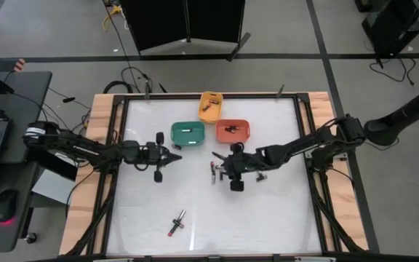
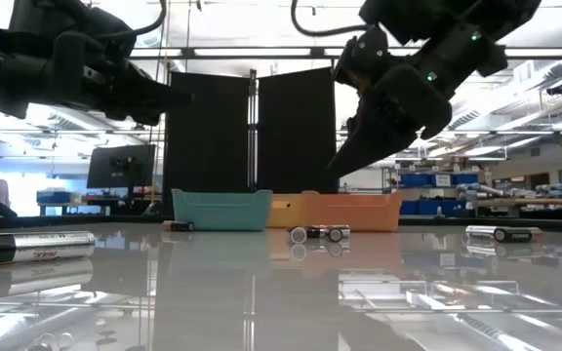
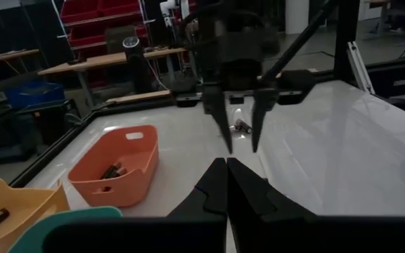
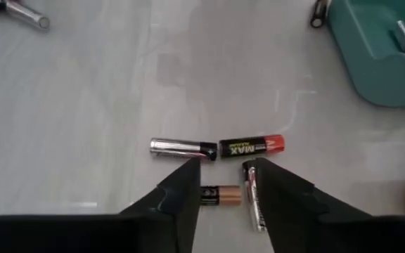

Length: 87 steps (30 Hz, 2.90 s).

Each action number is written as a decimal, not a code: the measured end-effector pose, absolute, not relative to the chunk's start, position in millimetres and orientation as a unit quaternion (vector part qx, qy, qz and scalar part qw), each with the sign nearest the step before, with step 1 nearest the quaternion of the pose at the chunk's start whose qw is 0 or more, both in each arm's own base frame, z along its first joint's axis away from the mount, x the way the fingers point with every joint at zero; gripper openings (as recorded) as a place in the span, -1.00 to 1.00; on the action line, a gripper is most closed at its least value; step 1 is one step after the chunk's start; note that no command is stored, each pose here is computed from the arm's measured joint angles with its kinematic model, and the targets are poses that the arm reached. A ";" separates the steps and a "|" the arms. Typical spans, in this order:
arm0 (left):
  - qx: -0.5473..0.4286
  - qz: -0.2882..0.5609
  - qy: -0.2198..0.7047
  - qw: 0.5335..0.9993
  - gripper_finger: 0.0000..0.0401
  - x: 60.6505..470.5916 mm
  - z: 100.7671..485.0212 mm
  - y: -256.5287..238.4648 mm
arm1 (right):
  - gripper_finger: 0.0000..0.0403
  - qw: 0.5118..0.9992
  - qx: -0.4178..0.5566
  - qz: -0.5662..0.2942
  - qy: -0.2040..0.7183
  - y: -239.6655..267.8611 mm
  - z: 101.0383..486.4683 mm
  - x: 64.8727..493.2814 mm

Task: Sort batteries
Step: Put the silver battery into the green bin

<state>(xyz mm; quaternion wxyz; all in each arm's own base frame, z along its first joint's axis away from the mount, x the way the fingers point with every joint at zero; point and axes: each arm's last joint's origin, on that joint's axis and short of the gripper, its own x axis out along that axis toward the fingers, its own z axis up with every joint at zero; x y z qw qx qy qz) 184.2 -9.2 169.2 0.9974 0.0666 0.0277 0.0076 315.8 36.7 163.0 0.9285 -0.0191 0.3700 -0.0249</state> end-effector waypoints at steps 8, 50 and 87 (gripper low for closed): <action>0.067 0.004 0.031 0.997 -0.96 184.1 168.5 -10.4 | -0.23 0.922 -0.024 -0.019 0.386 17.7 160.5 315.4; 0.067 0.002 0.042 0.997 -0.95 184.3 166.5 -10.8 | -0.55 0.924 0.016 -0.029 0.380 -0.8 99.7 307.5; 0.062 0.011 0.030 0.998 -0.95 184.4 169.0 -10.9 | -0.69 0.956 0.001 -0.119 0.269 -38.2 229.1 364.5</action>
